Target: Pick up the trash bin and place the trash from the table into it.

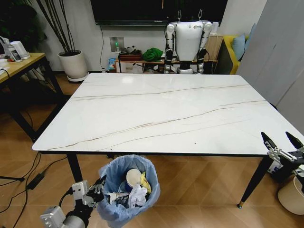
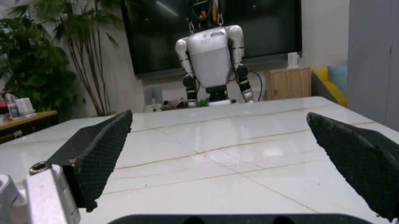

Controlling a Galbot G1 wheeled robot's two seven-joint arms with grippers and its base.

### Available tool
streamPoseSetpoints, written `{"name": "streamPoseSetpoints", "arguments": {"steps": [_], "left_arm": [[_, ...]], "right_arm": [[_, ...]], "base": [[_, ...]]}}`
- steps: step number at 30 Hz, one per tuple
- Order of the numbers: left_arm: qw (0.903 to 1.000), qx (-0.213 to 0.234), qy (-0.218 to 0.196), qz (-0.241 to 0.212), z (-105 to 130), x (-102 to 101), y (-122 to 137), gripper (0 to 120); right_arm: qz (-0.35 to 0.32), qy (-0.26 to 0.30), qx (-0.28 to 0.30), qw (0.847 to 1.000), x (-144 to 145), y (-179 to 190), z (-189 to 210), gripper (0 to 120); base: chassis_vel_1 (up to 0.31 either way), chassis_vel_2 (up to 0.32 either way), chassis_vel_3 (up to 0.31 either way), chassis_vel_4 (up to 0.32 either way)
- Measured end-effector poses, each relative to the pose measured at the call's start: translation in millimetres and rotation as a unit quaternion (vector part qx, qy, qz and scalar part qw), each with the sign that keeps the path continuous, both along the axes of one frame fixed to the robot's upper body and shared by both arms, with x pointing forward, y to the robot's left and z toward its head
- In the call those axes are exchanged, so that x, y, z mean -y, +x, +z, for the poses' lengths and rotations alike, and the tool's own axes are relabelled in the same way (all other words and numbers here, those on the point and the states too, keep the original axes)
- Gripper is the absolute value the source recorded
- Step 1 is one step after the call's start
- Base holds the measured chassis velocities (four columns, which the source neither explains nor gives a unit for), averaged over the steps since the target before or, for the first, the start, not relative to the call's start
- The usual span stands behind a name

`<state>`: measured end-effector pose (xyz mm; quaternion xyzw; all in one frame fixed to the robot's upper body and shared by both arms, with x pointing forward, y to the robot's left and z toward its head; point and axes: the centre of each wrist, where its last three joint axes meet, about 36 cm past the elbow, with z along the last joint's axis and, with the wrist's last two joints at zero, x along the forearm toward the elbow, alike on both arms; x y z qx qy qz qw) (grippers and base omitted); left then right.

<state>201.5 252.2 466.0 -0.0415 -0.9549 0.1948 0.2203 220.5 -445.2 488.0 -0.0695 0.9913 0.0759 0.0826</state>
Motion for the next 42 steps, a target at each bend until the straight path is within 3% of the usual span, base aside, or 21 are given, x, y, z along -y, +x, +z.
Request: {"name": "streamPoseSetpoints", "arguments": {"steps": [21,42], "left_arm": [[0.9999,-0.012,-0.001,0.0,-11,0,4,0],[0.9999,-0.009,0.01,-0.005,-9,-3,5,0]], "right_arm": [[-0.013,0.014,0.002,1.0,5,2,-12,100],[-0.041,-0.017,-0.024,0.999,39,-23,-31,100]], "base": [[0.0,0.0,0.0,0.0],[0.0,0.0,0.0,0.0]]}}
